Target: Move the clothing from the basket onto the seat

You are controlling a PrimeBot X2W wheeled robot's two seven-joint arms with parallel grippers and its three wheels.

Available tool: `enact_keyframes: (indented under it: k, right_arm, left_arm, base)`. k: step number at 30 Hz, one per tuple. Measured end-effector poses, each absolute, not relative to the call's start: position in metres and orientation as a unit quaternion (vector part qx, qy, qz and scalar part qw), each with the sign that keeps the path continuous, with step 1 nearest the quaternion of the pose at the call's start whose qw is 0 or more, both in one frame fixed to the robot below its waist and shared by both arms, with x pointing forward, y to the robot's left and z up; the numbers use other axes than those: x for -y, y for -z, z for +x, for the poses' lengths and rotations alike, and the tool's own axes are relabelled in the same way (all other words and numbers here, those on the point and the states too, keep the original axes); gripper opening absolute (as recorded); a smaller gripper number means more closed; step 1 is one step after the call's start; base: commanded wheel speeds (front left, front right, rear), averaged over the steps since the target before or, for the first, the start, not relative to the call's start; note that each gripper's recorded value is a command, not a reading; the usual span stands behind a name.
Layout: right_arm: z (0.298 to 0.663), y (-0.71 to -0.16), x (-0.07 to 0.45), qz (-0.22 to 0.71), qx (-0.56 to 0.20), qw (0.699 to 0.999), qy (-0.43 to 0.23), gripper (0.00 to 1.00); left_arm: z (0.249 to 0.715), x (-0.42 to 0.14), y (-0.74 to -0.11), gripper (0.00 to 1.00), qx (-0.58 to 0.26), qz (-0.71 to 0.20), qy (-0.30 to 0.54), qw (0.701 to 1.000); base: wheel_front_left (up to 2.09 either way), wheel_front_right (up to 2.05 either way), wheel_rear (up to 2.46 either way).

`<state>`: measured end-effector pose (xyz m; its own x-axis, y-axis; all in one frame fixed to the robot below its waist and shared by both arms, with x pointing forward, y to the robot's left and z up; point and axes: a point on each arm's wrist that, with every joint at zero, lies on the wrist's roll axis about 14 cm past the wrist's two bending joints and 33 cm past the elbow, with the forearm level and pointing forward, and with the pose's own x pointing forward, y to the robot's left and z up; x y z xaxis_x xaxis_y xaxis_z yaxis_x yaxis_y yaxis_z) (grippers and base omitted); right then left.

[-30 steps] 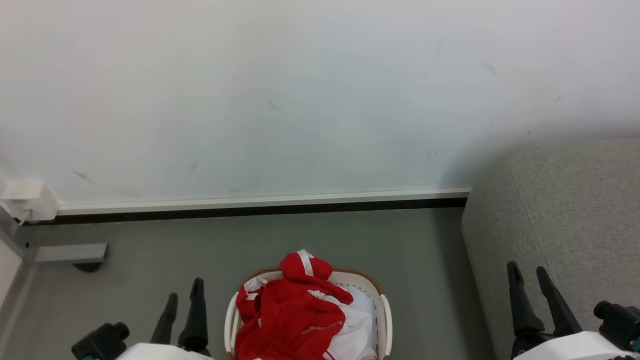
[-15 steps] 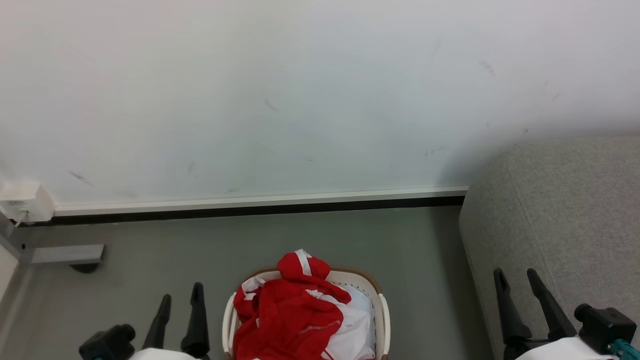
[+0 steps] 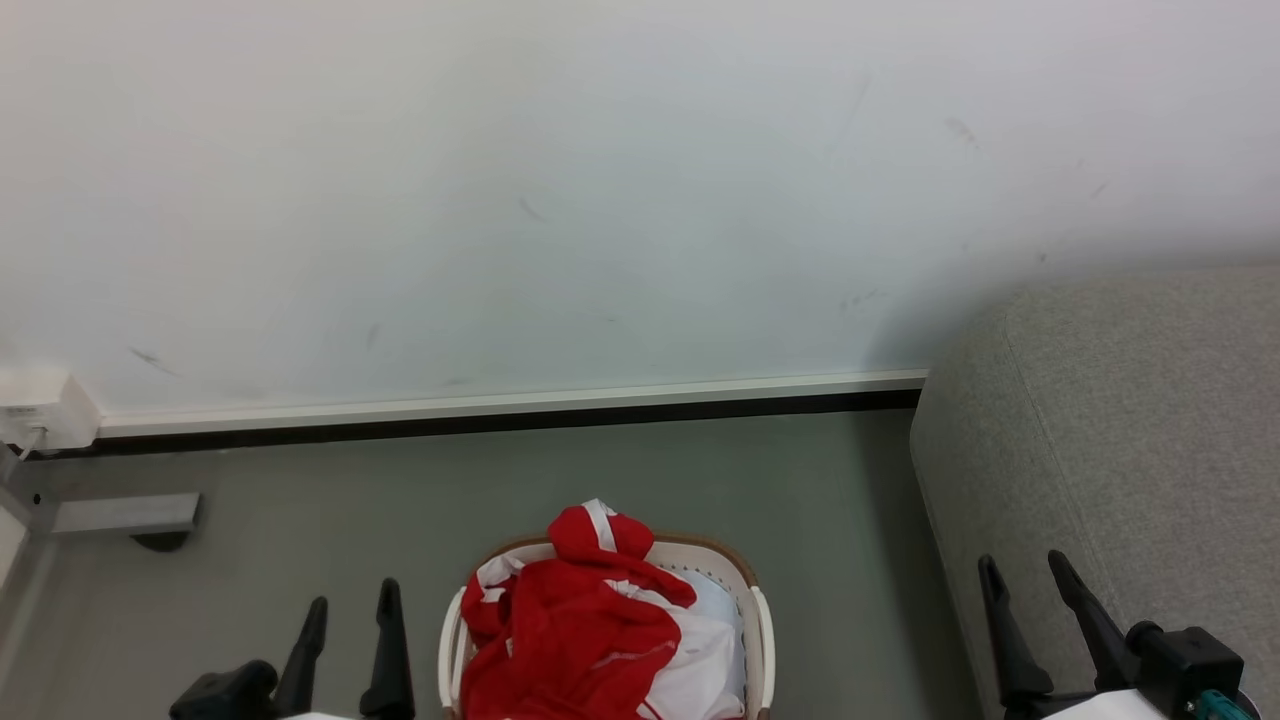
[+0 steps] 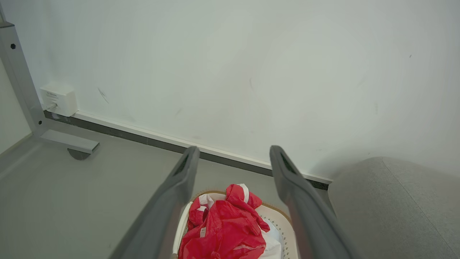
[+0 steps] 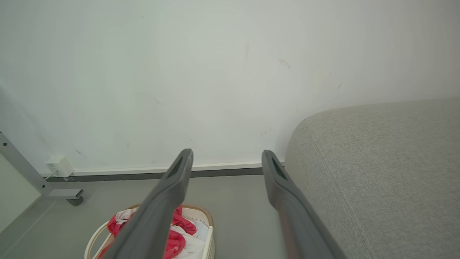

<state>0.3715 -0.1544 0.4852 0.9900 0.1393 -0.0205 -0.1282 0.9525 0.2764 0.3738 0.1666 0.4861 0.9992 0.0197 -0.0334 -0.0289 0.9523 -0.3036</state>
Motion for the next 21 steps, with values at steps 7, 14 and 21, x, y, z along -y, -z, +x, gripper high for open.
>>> enact_keyframes:
  k: [7, 14, 21]
  right_arm:
    - [0.3693, -0.4819, 0.1563, 0.119, -0.02, 0.991, -0.065, 1.0]
    - [0.3683, -0.4824, 0.1553, 0.102, -0.015, 0.992, -0.068, 1.0]
    - [0.3691, -0.4839, 0.1495, 0.083, -0.01, 0.993, -0.078, 1.0]
  left_arm:
    - [0.3719, -0.166, -0.4872, 1.0, -0.009, -0.122, -0.008, 0.992]
    - [0.369, -0.1633, -0.4888, 1.0, -0.003, -0.094, -0.002, 0.996]
    - [0.3644, -0.1623, -0.4875, 1.0, 0.0, -0.068, 0.003, 0.998]
  base:
    - [0.0, 0.0, 0.0]
    - [0.0, 0.0, 0.0]
    - [0.0, 0.0, 0.0]
